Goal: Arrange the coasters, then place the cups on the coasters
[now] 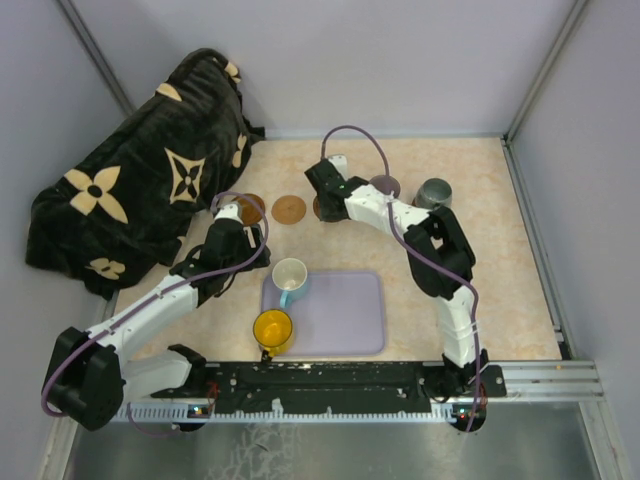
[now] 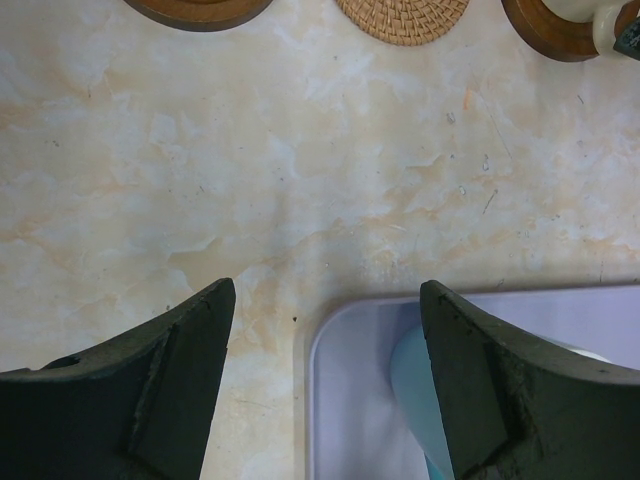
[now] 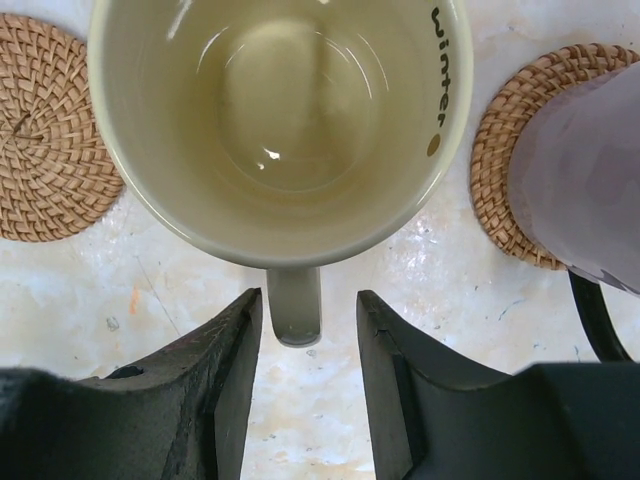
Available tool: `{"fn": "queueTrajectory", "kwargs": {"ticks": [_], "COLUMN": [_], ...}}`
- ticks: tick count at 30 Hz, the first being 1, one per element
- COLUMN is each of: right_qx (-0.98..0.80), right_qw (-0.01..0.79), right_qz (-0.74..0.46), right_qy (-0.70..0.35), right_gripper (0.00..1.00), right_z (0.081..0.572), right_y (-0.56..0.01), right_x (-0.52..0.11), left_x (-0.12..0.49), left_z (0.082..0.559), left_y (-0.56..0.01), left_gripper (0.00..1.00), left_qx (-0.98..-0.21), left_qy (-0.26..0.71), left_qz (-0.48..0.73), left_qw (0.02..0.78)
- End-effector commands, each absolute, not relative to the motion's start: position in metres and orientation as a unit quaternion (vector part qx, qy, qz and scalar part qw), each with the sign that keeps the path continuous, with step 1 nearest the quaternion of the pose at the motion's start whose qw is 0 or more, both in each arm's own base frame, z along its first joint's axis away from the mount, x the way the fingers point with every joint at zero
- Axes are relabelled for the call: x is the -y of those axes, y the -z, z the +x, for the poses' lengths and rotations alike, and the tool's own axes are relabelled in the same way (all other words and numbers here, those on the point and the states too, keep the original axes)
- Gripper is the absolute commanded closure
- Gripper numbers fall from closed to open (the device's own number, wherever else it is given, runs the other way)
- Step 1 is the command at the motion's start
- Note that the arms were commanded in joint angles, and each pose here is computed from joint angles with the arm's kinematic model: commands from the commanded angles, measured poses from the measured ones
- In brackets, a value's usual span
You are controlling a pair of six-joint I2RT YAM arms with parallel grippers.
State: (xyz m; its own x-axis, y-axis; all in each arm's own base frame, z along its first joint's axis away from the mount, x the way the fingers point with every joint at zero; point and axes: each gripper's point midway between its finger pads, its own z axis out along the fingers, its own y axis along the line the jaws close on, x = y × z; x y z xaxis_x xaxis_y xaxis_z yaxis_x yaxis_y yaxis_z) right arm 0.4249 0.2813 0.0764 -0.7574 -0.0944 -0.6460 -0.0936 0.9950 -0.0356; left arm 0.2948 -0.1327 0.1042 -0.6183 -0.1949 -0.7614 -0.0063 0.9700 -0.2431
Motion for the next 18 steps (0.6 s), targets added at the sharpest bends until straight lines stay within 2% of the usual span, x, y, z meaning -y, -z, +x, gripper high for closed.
{"fn": "queueTrajectory", "kwargs": {"ticks": [1, 18], "right_qx": [-0.923, -0.922], "right_qw": [0.381, 0.381], "right_qz": [-0.042, -0.062], "right_qy": [-0.037, -0.044], "right_gripper": [0.57, 0.58], "right_z": [0.428, 0.421], "right_y": [-0.114, -0.115], "right_x": [-0.294, -0.311], "left_x": [0.133, 0.133], "left_z": [0.295, 0.291], "left_y": [-0.104, -0.102], "left_gripper": [0.19, 0.19], "left_qx": [-0.892, -0.895], "left_qy": [0.114, 0.117], "left_qz": [-0.059, -0.062], "left_qw": [0.433, 0.425]}}
